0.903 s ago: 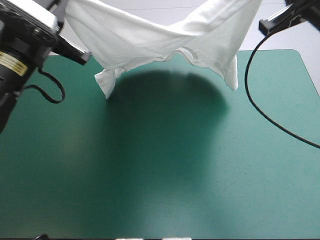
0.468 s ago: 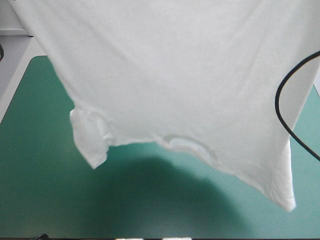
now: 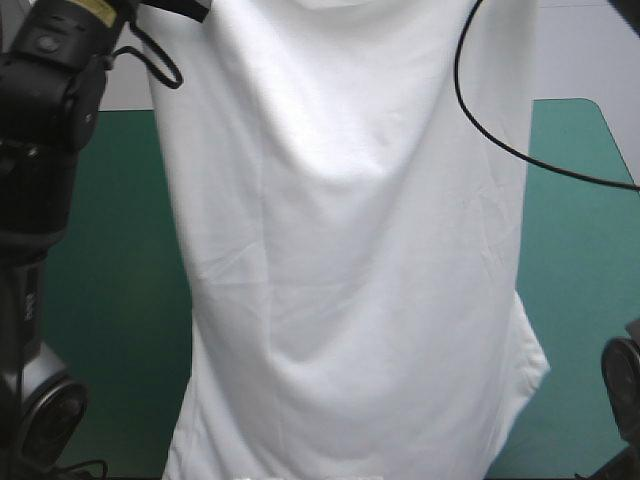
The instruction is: Fold the cloth
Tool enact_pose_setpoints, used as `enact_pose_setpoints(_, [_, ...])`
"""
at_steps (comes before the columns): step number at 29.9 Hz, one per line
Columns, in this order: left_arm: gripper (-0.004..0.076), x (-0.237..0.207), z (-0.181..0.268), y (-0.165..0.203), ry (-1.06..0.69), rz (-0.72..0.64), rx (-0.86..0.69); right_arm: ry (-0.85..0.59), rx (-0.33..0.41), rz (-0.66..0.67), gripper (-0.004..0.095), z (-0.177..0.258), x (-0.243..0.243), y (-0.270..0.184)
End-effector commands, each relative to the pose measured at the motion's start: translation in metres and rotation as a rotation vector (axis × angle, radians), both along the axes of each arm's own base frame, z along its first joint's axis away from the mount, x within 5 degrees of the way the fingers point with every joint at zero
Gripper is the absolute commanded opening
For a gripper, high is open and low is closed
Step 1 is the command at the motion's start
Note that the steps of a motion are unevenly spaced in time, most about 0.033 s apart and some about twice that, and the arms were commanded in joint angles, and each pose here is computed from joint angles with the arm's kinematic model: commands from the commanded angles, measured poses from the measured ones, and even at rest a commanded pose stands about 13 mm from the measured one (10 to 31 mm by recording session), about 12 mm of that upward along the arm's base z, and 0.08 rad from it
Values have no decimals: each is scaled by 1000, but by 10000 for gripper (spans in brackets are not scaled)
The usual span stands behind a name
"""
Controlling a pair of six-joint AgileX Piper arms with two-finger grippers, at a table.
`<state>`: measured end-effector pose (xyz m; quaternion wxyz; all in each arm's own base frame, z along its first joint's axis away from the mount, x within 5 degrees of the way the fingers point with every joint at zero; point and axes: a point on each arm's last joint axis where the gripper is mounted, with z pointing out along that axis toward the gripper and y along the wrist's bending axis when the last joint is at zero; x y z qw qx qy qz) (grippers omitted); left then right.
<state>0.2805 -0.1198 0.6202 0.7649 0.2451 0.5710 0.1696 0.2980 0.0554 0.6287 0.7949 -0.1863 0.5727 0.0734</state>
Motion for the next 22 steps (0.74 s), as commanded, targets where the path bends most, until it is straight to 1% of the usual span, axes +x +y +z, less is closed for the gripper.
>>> enact_pose_setpoints(1, [40,20,12,38,-120,-42,-203,-66,50,-4,0,2,16,1])
enact_pose_setpoints(3, [39,25,18,55,-150,-71,-242,-117,66,-3,0,9,17,0])
enact_pose_setpoints(5, [39,22,27,65,-205,-103,-240,-201,77,-3,0,23,3,-1])
enact_pose_setpoints(7, [39,12,39,70,-263,-109,-226,-264,87,8,0,35,-17,-3])
enact_pose_setpoints(10, [39,-6,49,73,-308,-111,-217,-299,102,47,0,44,-35,-2])
enact_pose_setpoints(12, [39,-11,51,73,-308,-114,-216,-297,86,52,0,45,-39,-1])
enact_pose_setpoints(14, [39,-12,50,73,-282,-111,-208,-262,60,52,0,42,-37,0])
enact_pose_setpoints(16, [39,-3,41,71,-187,-121,-229,-194,30,44,0,34,-28,1])
enact_pose_setpoints(18, [39,20,20,66,-16,-128,-248,-98,2,49,0,20,-11,4])
enact_pose_setpoints(21, [39,67,-30,52,288,-164,-232,70,-27,68,0,-9,24,9])
enact_pose_setpoints(22, [34,84,-49,48,372,-177,-235,159,-47,66,0,-27,43,11])
